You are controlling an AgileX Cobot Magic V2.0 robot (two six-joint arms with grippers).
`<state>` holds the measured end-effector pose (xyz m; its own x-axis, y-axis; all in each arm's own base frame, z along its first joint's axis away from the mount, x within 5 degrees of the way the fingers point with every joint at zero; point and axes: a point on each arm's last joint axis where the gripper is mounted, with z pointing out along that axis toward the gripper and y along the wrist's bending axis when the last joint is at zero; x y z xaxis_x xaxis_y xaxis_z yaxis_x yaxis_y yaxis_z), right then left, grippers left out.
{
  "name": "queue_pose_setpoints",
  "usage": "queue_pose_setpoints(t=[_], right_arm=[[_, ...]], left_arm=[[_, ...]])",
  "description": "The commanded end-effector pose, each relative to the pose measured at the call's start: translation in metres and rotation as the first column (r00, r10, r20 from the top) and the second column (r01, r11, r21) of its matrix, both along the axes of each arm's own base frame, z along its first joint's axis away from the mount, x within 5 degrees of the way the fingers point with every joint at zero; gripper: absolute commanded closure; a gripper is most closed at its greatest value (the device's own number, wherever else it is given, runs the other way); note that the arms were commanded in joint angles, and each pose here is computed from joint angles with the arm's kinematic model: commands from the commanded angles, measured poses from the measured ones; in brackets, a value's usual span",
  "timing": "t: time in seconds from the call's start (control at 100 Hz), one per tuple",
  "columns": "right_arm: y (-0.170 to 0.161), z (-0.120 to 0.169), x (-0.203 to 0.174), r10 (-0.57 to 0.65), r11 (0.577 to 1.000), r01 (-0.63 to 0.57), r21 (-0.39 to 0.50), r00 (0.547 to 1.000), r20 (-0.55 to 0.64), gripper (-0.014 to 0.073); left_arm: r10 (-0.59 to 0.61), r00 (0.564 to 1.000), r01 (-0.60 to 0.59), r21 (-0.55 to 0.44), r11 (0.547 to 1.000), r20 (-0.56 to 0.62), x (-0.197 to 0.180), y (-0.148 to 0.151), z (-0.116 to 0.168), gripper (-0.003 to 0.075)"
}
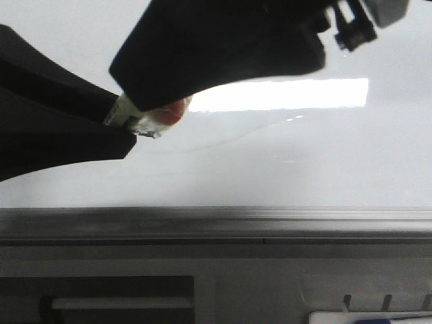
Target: Write number 3 on whiteboard
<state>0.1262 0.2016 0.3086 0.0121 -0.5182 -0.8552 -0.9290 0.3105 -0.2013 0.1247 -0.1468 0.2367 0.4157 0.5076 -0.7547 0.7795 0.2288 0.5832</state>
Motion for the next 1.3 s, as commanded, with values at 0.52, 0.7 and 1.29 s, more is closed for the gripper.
queue_pose_setpoints(t=[0.52, 0.7, 1.29], right_arm=[[-0.007, 0.026, 0.005, -0.064, 0.992, 0.056, 0.115, 0.996, 0.064, 0.0656], [-0.024, 0.036, 0.016, -0.156, 0.977, 0.144, 0.155, 0.985, 0.070, 0.0656], [-0.033, 0.067, 0.059, -0.275, 0.949, 0.265, 0.170, 0.961, 0.037, 0.0655]], left_arm=[[0.148, 0.988, -0.155, -0.195, 0.968, -0.048, -0.006, 0.017, 0.035, 0.0245], [0.231, 0.970, -0.245, -0.314, 0.917, -0.080, -0.022, 0.041, 0.055, 0.0260], [0.281, 0.938, -0.345, -0.453, 0.822, -0.204, -0.036, 0.063, 0.067, 0.0314]])
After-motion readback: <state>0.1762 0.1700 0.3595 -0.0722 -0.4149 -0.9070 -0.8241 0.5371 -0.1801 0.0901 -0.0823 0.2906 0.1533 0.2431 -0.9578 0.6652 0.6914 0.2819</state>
